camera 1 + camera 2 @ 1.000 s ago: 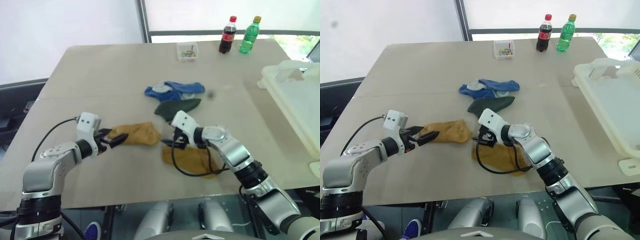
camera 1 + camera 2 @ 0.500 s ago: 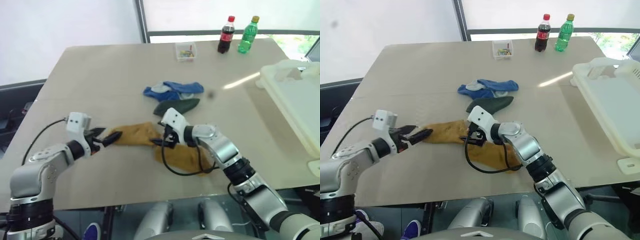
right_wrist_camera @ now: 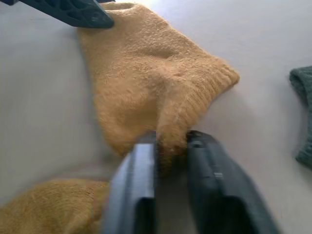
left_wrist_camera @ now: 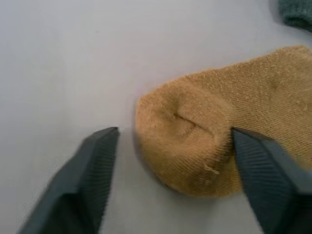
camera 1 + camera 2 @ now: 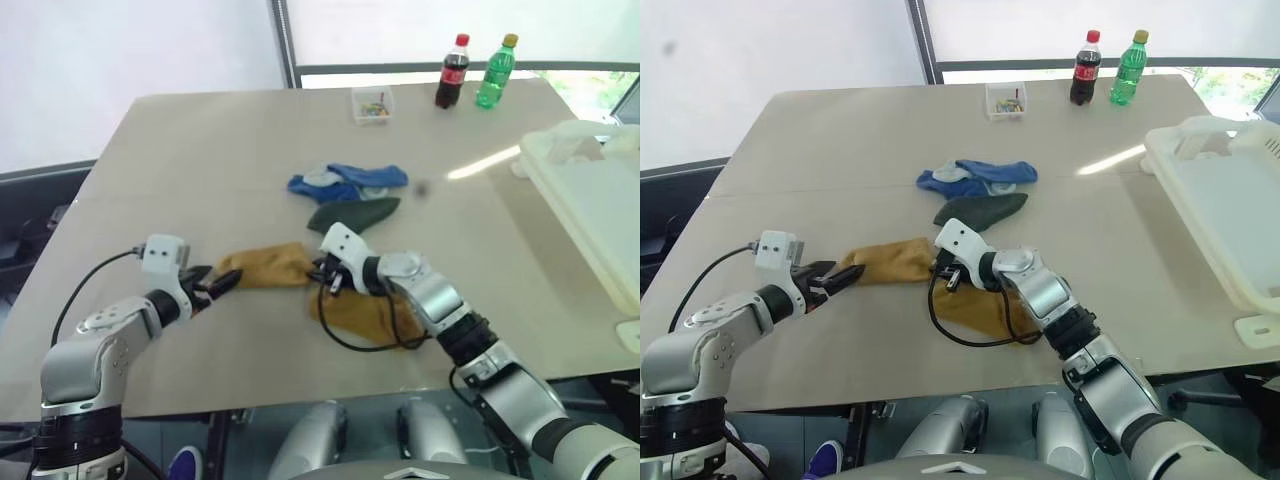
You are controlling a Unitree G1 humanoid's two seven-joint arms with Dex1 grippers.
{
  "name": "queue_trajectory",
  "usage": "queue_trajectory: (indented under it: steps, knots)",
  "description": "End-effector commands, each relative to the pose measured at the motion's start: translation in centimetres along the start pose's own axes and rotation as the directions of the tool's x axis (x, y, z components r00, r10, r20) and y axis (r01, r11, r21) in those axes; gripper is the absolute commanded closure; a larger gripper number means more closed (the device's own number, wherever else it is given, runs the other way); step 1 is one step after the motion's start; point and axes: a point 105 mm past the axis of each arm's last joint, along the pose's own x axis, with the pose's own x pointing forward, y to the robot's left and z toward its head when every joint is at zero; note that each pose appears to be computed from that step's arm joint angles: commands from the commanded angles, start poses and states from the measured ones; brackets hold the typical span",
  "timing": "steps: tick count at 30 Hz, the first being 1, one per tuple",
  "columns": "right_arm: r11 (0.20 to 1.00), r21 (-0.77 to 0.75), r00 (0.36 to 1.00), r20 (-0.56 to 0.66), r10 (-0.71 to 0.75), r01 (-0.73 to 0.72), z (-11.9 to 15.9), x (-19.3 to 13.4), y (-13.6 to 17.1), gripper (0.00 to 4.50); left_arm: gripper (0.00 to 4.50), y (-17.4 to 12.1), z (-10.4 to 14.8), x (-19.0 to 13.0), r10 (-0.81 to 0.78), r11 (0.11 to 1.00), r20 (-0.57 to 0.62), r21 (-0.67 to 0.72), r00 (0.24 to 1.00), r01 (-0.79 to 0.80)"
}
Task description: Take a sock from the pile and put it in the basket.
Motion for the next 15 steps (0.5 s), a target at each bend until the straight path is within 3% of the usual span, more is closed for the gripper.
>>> queue_trajectory:
  steps: [1, 5, 15]
  knots:
    - [1.000, -0.028, 1.000, 0.016, -0.003, 0.003, 1.1, -0.4, -0.3, 4.50, 2.68, -0.5, -1.0, 0.4, -0.015, 1.000, -0.029, -0.018, 0.999, 0.014]
    - [1.000, -0.025, 0.999, 0.041, 0.011, -0.009, 2.0, -0.8, 0.0, 4.50, 4.44, -0.7, -0.4, 0.2, -0.042, 0.999, 0.017, -0.026, 0.999, 0.042]
    - [0.999, 0.038, 0.986, 0.164, 0.011, -0.018, 5.5, -3.0, -0.4, 4.50, 4.44, -4.3, 4.0, -0.7, -0.246, 0.965, 0.225, -0.032, 0.943, 0.260]
